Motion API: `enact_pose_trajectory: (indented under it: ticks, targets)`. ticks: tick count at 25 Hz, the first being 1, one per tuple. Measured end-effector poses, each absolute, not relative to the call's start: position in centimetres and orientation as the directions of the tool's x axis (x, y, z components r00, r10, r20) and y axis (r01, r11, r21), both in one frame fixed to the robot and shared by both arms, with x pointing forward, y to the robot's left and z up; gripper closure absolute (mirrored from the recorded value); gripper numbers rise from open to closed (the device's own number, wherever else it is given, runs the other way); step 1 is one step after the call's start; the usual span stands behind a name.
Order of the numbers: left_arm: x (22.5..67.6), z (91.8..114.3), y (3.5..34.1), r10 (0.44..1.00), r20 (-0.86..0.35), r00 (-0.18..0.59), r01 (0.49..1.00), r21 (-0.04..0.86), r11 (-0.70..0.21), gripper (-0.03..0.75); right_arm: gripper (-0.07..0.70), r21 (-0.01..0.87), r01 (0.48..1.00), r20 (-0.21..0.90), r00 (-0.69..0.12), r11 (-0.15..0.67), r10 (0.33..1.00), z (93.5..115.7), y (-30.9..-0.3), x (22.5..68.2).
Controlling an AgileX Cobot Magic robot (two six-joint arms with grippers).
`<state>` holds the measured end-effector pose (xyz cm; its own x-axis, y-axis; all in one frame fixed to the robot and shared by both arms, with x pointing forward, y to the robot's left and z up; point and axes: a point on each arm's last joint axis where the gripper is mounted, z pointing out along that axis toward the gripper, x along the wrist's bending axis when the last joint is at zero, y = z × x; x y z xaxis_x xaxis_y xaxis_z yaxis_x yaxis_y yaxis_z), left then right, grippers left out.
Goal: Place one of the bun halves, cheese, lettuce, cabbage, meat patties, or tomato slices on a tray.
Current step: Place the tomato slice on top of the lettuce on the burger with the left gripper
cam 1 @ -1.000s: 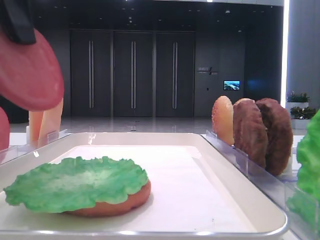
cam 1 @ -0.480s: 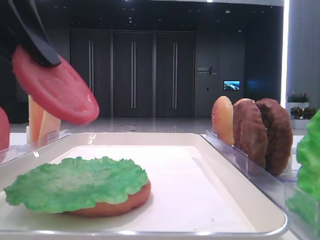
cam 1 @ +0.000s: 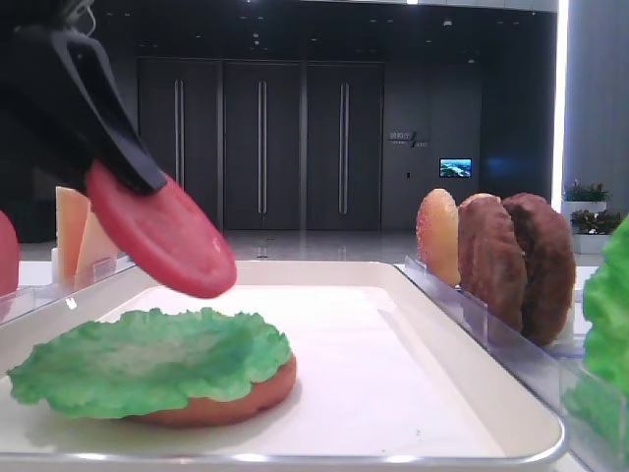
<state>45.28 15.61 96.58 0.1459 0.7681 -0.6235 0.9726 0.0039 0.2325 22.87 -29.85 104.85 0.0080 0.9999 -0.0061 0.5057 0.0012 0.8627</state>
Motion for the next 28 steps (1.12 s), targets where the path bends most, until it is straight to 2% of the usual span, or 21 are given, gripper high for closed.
enact_pose_trajectory:
  ticks: [8,17,19,22,25,28]
  targets:
    - [46.1,94.5,14.9,0.751,-0.648,0.127,0.981,0.195,0.003,0.660,0.341,0.863,0.506,-0.006,0.008,0.001,1.000,104.8,-29.8,22.9]
    - [46.1,94.3,14.9,0.749,-0.647,0.144,0.980,0.200,-0.016,0.660,0.341,0.863,0.506,-0.006,0.008,0.001,1.000,104.8,-29.8,22.9]
    - [46.1,94.3,14.9,0.749,-0.646,0.145,0.980,0.201,-0.017,0.639,0.341,0.863,0.506,-0.006,0.008,0.001,1.000,104.8,-29.8,22.9]
    - [46.0,94.2,14.9,0.752,-0.642,0.147,0.981,0.193,-0.027,0.504,0.341,0.863,0.506,-0.006,0.008,0.001,1.000,104.8,-29.8,22.9]
    - [45.9,94.1,15.0,0.762,-0.636,0.120,0.985,0.169,-0.014,0.284,0.341,0.863,0.506,-0.006,0.008,0.001,1.000,104.8,-29.8,22.9]
    - [45.8,94.0,15.2,0.777,-0.621,0.105,0.989,0.148,-0.015,0.159,0.341,0.863,0.506,-0.006,0.008,0.001,1.000,104.8,-29.8,22.9]
